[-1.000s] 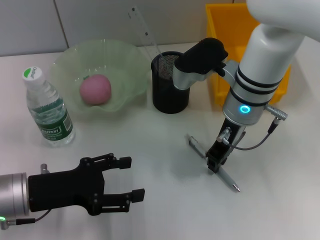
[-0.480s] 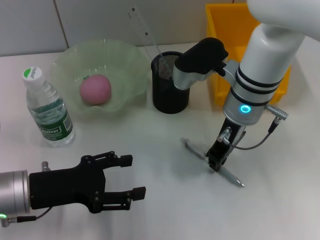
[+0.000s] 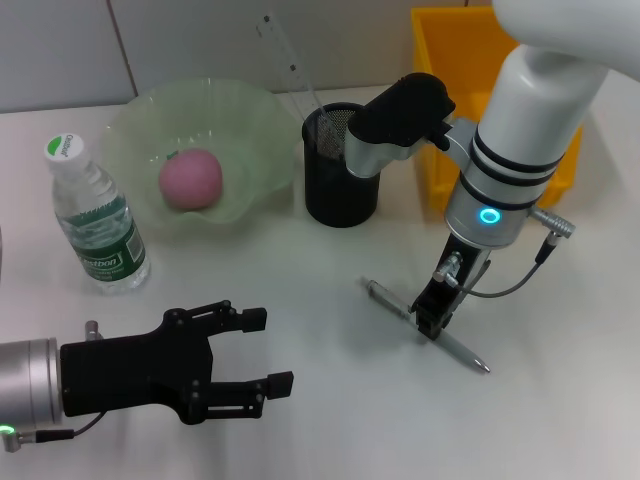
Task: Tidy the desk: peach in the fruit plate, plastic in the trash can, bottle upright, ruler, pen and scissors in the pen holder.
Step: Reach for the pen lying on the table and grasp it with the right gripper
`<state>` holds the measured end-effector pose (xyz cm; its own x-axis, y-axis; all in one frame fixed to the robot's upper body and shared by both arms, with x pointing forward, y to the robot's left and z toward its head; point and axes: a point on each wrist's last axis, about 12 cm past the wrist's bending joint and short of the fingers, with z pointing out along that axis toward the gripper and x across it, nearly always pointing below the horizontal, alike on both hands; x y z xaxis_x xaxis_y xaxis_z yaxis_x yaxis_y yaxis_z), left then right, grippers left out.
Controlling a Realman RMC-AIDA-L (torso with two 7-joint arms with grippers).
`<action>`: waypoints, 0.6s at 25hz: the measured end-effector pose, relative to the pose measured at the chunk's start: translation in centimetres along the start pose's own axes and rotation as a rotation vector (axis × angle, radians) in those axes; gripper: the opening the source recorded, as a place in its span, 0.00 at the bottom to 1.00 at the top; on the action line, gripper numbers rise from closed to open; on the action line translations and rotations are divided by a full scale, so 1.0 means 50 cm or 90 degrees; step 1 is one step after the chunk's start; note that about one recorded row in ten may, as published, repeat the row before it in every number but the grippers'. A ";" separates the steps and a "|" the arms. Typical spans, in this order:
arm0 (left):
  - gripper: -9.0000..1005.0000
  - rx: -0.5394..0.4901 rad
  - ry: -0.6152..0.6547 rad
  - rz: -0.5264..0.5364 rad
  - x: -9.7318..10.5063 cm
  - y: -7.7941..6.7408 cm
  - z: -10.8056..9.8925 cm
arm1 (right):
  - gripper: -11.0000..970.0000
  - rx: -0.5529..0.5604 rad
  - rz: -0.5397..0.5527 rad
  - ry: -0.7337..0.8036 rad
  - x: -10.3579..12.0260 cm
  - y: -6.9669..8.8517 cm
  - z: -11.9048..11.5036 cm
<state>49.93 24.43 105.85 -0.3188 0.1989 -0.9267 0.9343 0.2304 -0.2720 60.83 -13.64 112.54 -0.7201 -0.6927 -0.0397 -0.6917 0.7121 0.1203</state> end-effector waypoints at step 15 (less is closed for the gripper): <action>0.86 -0.001 0.000 -0.004 -0.004 0.003 0.000 | 0.17 0.002 -0.001 -0.006 -0.001 -0.001 0.002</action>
<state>50.13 24.40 105.97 -0.3248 0.1975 -0.9249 0.9321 0.2327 -0.2776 60.91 -13.64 112.44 -0.7196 -0.6927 -0.0491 -0.6929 0.7114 0.1172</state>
